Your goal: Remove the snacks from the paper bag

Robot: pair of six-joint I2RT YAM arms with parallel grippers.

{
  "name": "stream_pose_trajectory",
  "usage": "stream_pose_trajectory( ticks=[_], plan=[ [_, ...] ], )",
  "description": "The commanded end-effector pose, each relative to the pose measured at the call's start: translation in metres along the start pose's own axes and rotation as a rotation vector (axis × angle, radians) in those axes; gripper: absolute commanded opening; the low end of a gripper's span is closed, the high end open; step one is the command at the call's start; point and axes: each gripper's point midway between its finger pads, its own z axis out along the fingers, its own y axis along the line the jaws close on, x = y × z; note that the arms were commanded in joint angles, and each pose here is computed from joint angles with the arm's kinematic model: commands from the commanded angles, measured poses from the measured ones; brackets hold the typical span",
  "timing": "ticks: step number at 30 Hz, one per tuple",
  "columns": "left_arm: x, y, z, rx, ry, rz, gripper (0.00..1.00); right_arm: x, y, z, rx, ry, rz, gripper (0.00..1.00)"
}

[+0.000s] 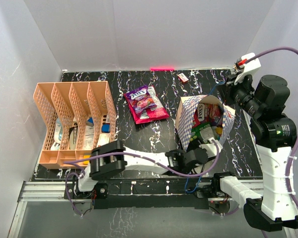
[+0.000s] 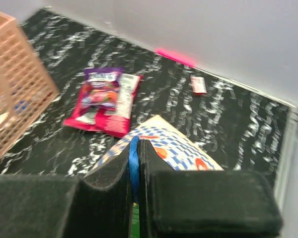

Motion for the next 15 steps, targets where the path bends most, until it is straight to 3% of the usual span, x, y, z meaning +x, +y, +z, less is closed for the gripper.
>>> stream_pose_trajectory(
  ticks=[1,6,11,15],
  plan=[
    [-0.03,0.055,-0.039,-0.091,-0.043,-0.038,0.59,-0.033,0.062,-0.009,-0.359,-0.22,-0.105,0.08],
    [-0.019,0.073,-0.067,-0.06,-0.014,-0.018,0.61,-0.006,0.1,-0.004,-0.62,-0.179,0.073,0.08],
    [-0.047,0.056,-0.106,0.172,-0.11,-0.099,0.64,-0.021,0.107,-0.006,-0.671,-0.194,0.205,0.08],
    [-0.063,0.026,-0.122,0.344,-0.175,-0.073,0.66,-0.023,0.103,-0.004,-0.628,-0.18,0.234,0.08]
  ],
)
